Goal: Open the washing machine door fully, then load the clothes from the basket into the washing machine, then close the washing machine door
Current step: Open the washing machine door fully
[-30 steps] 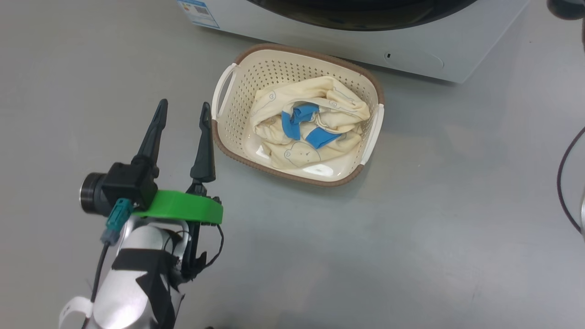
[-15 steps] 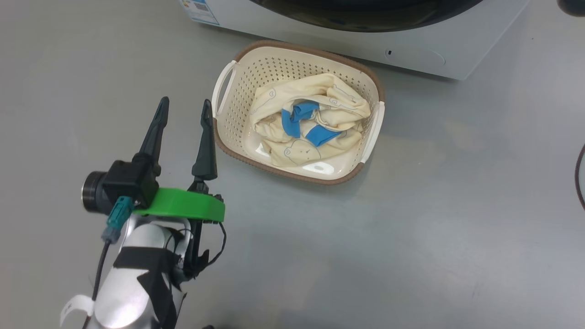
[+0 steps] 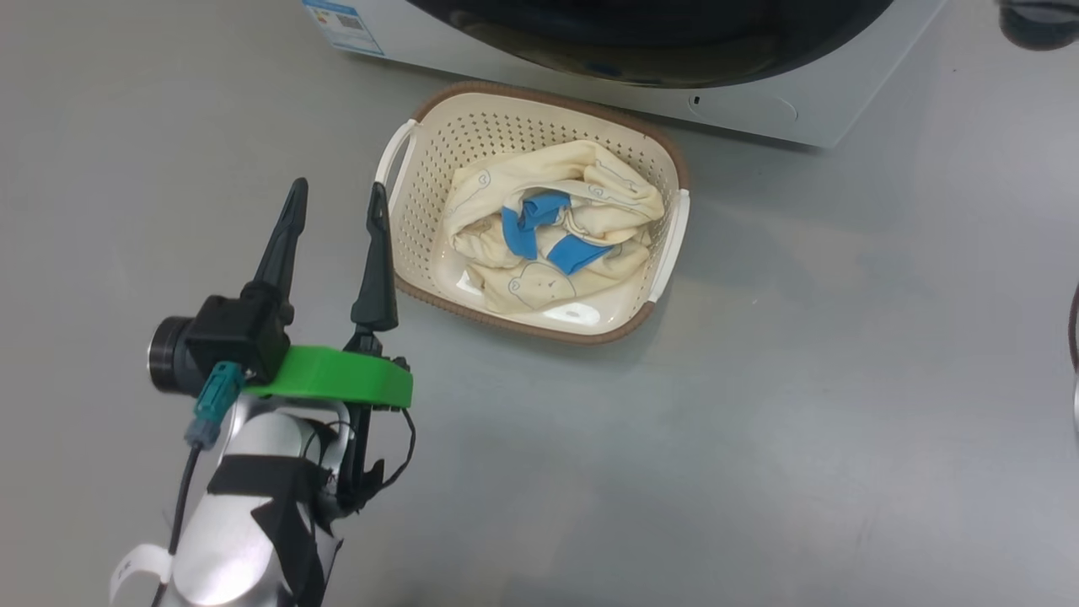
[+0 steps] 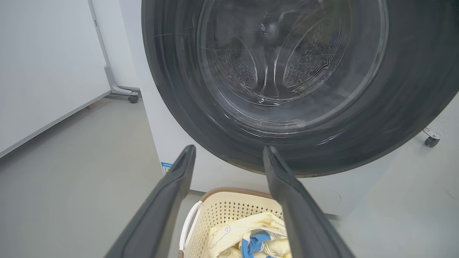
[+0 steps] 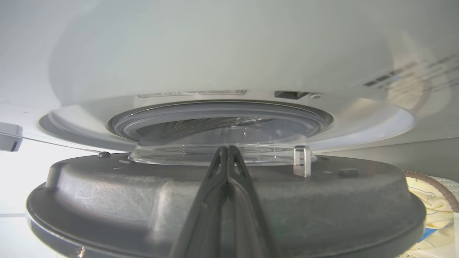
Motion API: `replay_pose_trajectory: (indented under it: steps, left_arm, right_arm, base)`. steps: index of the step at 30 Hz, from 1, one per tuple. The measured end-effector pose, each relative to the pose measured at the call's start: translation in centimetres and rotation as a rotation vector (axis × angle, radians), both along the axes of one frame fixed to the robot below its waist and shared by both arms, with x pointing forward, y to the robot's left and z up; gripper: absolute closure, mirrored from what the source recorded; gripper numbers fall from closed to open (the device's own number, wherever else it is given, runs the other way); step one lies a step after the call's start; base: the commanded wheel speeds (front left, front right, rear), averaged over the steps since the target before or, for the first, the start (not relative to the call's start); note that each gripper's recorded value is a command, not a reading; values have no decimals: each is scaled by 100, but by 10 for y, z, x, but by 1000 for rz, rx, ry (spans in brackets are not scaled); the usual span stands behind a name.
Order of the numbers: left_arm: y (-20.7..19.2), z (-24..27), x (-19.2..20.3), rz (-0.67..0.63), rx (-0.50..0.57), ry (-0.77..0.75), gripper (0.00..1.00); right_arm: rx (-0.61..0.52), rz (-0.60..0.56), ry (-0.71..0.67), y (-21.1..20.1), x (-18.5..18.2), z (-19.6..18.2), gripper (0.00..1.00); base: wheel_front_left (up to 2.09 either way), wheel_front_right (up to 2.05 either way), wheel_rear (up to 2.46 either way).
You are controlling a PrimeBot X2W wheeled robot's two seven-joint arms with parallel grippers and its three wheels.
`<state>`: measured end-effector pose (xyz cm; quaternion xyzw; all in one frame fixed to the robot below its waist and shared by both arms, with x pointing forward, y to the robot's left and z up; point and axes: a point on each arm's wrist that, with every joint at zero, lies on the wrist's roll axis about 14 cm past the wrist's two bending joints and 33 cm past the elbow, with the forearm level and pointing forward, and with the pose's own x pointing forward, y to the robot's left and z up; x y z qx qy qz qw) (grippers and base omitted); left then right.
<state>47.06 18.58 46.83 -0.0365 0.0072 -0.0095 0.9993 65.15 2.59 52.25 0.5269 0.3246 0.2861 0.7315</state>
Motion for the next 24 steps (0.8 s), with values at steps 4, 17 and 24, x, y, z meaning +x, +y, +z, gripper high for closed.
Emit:
replay_pose_trajectory:
  steps: [4,17,24]
  left_arm:
    - [-2,1,1,-1,-3,-5,0]
    - [-8,8,2,-16,-13,-20,0]
    - [-10,12,1,-22,-15,-29,0]
  right_arm:
    - [-16,40,-6,4,-11,-4,100]
    - [-14,185,-20,17,-53,-8,100]
    - [31,279,-56,30,-81,3,100]
  base:
    - [0,0,0]
    - [0,0,0]
    - [0,0,0]
